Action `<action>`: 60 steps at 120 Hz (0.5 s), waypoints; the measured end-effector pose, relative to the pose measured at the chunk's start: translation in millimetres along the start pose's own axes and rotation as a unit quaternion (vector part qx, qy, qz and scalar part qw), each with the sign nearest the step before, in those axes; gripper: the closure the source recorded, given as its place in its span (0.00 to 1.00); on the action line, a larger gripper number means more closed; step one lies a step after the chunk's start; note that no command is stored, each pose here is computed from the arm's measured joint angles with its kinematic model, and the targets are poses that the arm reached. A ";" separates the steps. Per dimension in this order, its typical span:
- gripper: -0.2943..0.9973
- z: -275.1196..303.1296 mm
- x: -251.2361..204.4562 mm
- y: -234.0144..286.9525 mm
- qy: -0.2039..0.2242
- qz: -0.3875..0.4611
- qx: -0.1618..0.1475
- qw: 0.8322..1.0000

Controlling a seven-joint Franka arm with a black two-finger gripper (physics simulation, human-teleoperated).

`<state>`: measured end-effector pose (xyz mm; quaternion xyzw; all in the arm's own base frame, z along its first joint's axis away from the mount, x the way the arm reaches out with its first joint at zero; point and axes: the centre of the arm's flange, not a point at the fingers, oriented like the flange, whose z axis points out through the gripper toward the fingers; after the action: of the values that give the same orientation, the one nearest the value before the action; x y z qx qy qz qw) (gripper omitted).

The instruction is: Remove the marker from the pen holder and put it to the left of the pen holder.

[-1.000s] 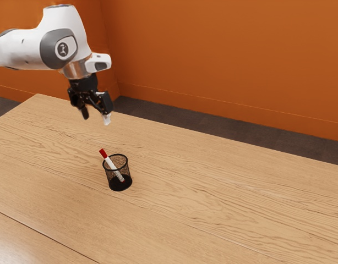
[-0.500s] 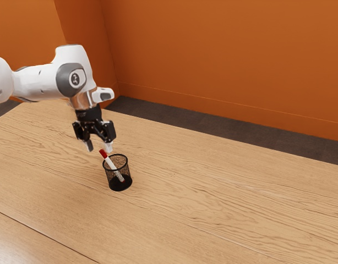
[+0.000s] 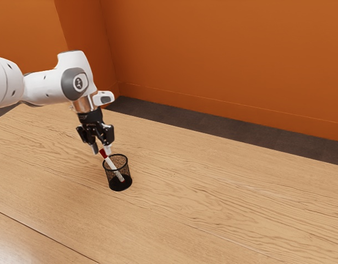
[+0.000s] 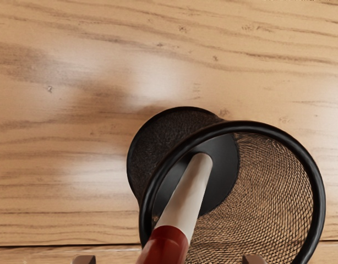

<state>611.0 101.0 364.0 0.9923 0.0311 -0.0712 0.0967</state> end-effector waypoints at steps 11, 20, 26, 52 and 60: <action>0.54 0.6 1.8 -0.3 0.001 0.003 -0.001 1.000; 0.56 3.1 2.7 -1.1 0.000 0.005 -0.001 1.000; 0.57 4.4 3.2 -1.4 -0.001 0.007 -0.001 1.000; 0.63 8.4 5.5 -2.9 0.003 0.009 -0.003 1.000; 0.65 8.5 6.2 -3.1 0.005 0.009 -0.004 1.000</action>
<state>615.8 102.7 354.2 0.9925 0.0226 -0.0647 0.1015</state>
